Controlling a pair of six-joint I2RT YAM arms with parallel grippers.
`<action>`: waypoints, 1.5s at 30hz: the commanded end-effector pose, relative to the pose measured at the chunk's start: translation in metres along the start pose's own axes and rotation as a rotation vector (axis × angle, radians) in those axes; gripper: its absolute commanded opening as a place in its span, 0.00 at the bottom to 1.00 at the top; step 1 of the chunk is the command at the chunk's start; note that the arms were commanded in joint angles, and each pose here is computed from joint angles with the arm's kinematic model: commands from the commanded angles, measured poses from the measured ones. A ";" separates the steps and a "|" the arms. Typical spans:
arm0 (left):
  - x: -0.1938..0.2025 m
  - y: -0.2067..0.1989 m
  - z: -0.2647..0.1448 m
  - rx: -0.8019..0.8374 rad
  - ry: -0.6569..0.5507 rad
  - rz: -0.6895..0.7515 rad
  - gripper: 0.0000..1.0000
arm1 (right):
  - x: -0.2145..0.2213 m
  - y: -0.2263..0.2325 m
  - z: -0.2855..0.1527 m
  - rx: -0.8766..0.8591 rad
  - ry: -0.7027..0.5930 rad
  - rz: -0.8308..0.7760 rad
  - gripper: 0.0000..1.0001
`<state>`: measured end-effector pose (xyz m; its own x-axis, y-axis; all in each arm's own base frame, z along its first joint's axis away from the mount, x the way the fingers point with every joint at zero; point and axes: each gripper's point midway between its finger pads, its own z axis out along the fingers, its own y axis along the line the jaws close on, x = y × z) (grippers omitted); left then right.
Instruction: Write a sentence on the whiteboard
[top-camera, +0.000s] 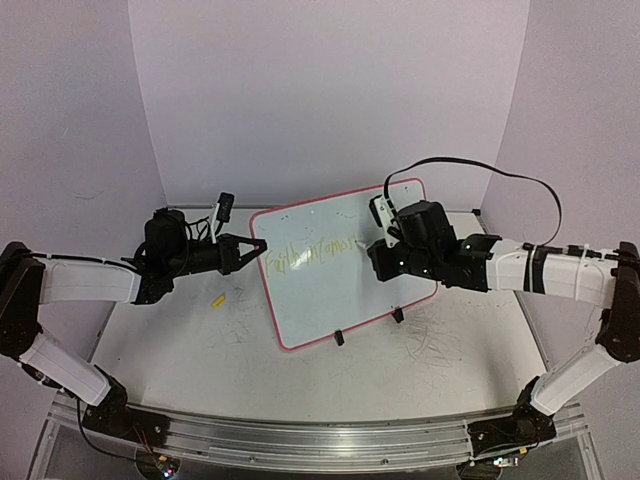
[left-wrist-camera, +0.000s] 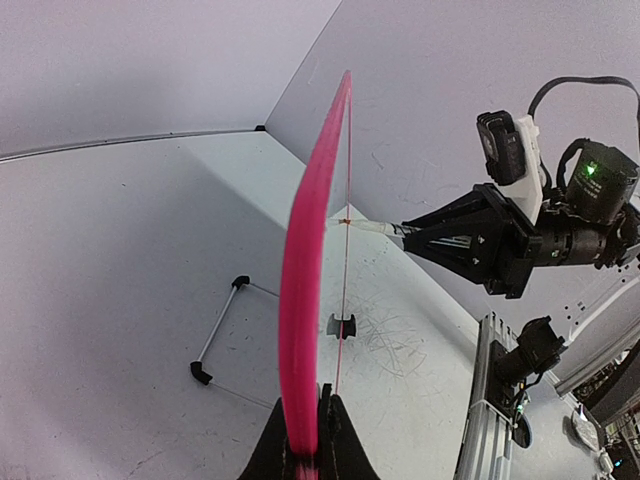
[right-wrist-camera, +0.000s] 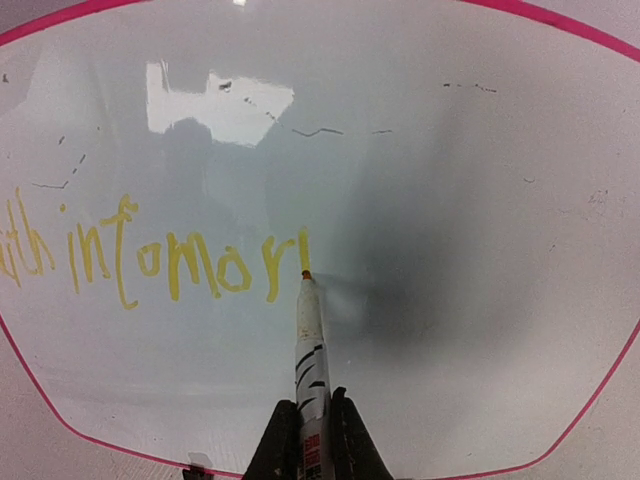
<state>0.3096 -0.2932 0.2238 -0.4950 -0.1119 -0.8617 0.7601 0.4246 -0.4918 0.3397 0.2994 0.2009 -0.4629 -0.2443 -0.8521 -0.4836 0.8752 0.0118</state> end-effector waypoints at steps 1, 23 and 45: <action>0.002 0.001 0.003 -0.020 0.025 0.060 0.00 | 0.003 0.000 -0.007 -0.013 0.007 0.019 0.00; 0.003 0.001 0.003 -0.022 0.027 0.058 0.00 | -0.004 0.001 -0.005 -0.003 -0.006 0.019 0.00; -0.001 -0.002 0.001 -0.023 0.019 0.065 0.00 | -0.028 -0.006 0.000 0.057 -0.074 0.044 0.00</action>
<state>0.3099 -0.2929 0.2232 -0.4969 -0.1112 -0.8606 0.7576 0.4281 -0.4928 0.3434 0.2994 0.2062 -0.4599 -0.2267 -0.8586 -0.4629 0.8863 0.0139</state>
